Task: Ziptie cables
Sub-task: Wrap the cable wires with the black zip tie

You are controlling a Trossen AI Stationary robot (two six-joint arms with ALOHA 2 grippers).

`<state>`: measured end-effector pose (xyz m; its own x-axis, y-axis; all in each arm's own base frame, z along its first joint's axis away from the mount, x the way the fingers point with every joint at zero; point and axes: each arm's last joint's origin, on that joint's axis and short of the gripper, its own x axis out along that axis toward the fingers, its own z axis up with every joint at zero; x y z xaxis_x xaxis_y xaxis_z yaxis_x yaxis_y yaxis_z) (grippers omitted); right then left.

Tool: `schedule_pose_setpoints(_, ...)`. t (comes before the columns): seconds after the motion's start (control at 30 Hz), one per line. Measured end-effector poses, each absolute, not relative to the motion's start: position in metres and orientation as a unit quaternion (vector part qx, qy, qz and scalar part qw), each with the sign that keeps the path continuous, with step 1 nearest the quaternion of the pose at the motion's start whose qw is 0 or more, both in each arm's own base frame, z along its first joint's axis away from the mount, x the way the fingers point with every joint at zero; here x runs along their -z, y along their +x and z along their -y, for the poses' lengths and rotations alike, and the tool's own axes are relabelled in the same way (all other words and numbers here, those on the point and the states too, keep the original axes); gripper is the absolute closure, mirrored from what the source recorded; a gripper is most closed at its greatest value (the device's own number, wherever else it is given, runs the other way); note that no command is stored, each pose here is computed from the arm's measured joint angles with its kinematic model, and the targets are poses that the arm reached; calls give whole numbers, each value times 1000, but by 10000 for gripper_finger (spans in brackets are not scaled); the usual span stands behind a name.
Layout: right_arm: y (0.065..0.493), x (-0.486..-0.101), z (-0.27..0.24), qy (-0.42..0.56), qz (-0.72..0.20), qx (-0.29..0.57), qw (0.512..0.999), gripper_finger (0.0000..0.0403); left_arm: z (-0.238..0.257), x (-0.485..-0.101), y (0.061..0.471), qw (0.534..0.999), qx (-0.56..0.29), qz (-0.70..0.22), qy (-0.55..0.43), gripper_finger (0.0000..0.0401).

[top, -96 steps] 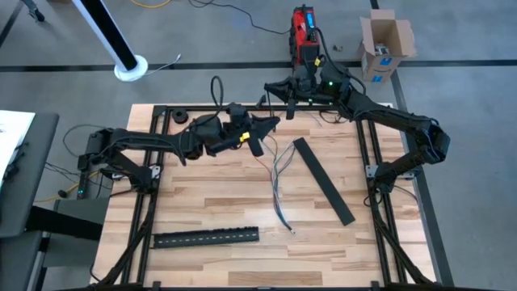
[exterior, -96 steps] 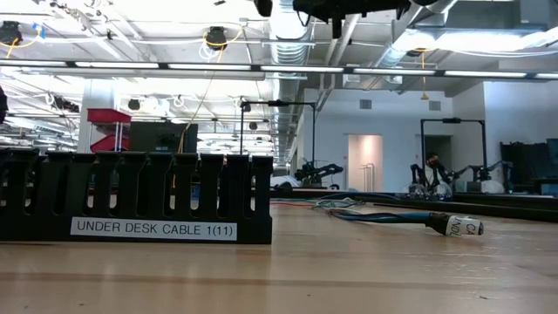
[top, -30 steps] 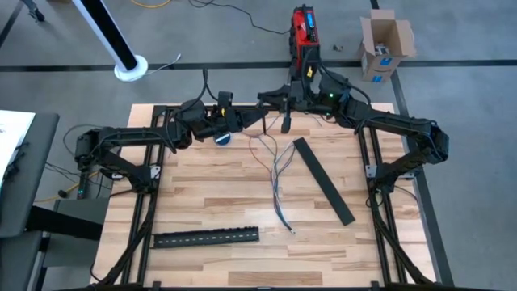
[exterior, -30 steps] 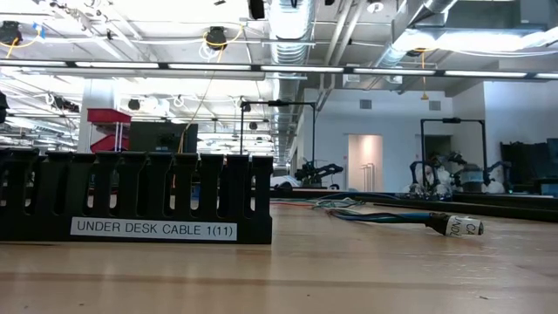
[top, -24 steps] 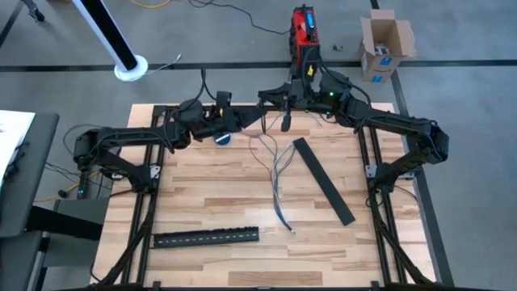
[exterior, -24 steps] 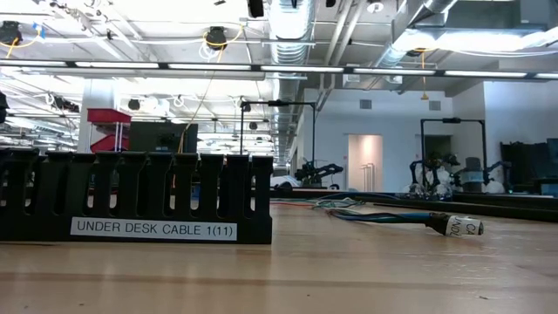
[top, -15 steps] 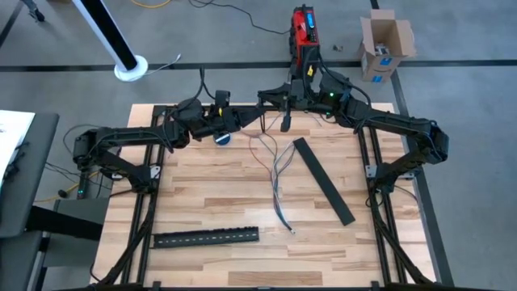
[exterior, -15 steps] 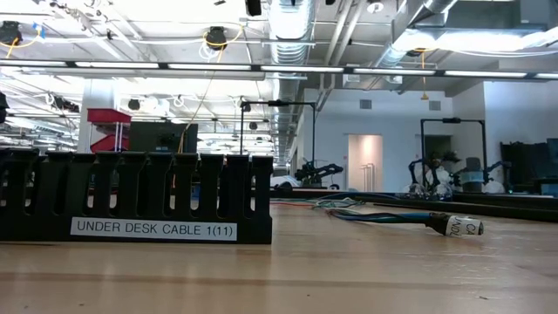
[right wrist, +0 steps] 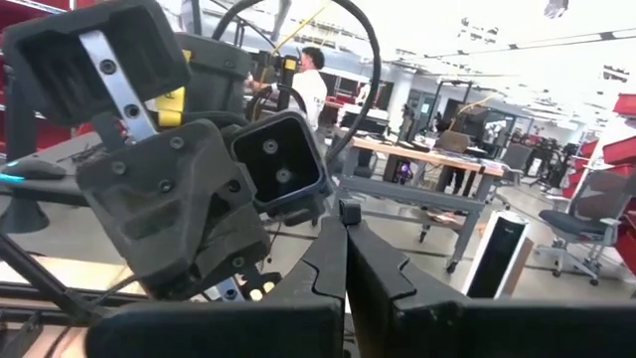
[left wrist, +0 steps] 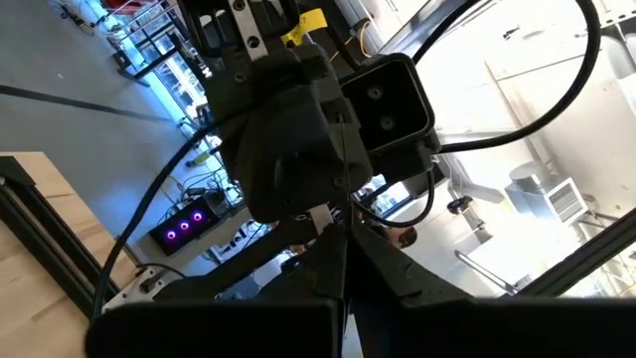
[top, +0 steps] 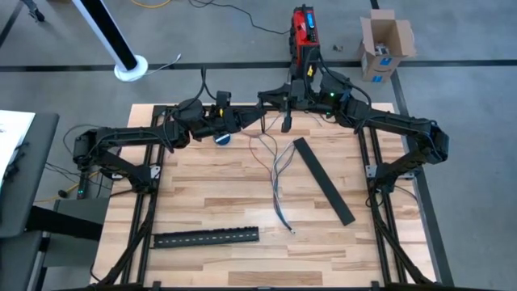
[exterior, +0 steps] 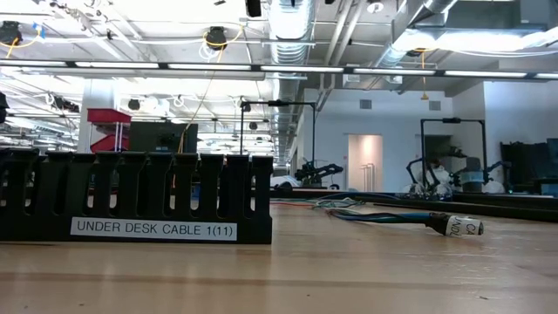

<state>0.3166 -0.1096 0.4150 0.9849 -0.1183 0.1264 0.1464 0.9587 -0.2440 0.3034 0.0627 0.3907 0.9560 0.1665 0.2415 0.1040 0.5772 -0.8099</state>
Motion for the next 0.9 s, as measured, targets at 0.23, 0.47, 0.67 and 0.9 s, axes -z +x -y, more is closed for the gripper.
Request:
schedule_pose_setpoints(0.23, 318, -415, 105, -128, 57, 59, 988, 403, -63, -391, 303, 877, -15, 146, -457, 401)
schedule_pose_setpoints(0.47, 319, -415, 102, -140, 58, 55, 987, 403, -64, -392, 302, 877, -16, 149, -456, 401)
schedule_pose_setpoints(0.67, 319, -415, 102, -139, 57, 55, 987, 403, -63, -396, 298, 880, -14, 156, -449, 401)
schedule_pose_setpoints(0.9, 319, -415, 102, -139, 57, 55, 987, 403, -63, -394, 299, 880, -18, 145, -452, 401)
